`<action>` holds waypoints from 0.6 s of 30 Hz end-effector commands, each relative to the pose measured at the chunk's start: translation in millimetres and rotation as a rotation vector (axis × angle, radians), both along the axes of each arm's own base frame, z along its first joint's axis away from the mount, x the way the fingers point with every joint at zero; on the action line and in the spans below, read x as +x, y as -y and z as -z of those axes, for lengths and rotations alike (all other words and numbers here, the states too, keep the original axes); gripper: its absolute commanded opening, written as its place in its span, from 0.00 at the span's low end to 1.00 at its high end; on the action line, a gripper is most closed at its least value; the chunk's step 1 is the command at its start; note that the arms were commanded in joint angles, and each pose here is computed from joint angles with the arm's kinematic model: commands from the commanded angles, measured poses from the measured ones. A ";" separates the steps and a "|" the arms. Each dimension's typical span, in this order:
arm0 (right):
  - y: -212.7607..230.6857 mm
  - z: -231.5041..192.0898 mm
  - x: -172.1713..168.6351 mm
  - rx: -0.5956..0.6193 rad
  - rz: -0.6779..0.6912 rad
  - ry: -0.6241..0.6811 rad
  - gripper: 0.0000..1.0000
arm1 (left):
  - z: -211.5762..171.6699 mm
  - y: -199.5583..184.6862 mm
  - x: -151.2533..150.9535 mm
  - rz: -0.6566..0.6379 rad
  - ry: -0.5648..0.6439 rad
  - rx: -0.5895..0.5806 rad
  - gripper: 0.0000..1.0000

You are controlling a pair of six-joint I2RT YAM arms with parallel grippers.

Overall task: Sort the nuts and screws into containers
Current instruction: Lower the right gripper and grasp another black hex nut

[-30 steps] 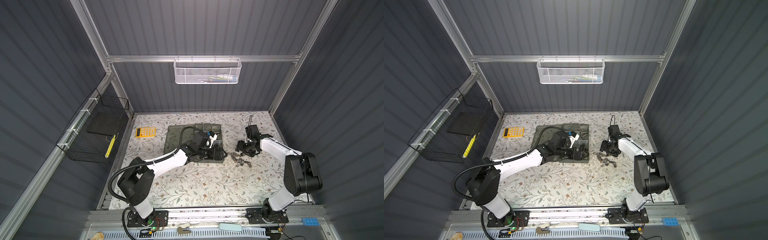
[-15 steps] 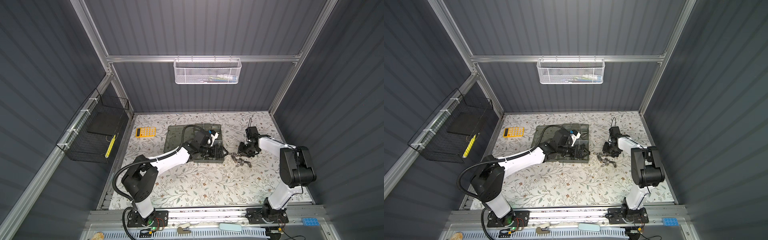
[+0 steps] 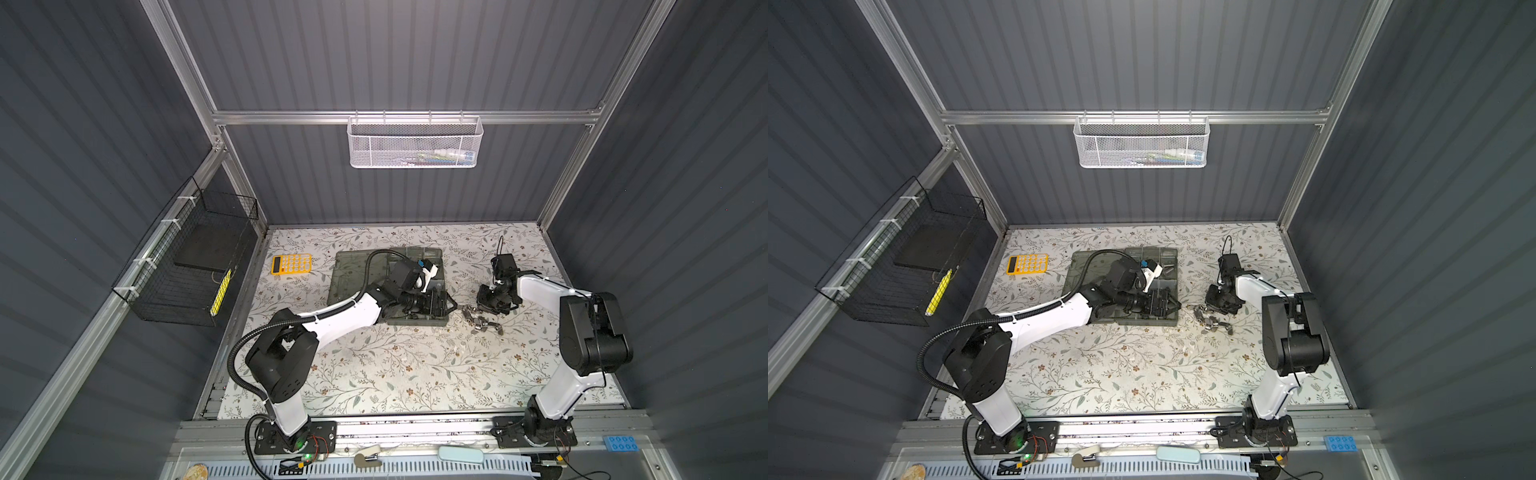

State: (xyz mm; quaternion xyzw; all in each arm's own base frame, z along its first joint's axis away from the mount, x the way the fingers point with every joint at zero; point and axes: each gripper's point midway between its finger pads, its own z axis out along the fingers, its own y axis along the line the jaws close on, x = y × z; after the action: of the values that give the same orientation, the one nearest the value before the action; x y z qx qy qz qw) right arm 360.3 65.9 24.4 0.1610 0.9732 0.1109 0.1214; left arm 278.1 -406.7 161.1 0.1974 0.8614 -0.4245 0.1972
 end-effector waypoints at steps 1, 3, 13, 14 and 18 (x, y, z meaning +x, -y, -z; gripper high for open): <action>6.4 5.1 -6.2 -0.025 0.008 -0.028 0.16 | -5.5 2.7 -2.2 0.022 0.016 -0.004 1.00; 6.2 3.7 -5.9 -0.024 0.009 -0.024 0.14 | -5.9 2.2 -1.8 0.021 0.017 -0.005 1.00; 6.0 -25.1 -1.8 -0.019 0.010 0.031 0.10 | -9.5 1.9 -1.5 0.022 0.026 -0.004 1.00; 5.7 -29.5 -0.6 -0.017 0.010 0.040 0.10 | -10.1 1.4 -0.9 0.020 0.030 -0.001 1.00; 3.1 -45.6 1.2 -0.002 0.008 0.067 0.09 | -13.7 -0.5 0.2 0.017 0.046 0.006 1.00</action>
State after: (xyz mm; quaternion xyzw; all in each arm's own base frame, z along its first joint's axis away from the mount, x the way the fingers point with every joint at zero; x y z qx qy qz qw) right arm 358.1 63.0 51.9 0.1613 0.9703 0.1109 0.1423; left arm 277.7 -405.8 159.8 0.2011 0.8622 -0.4210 0.1973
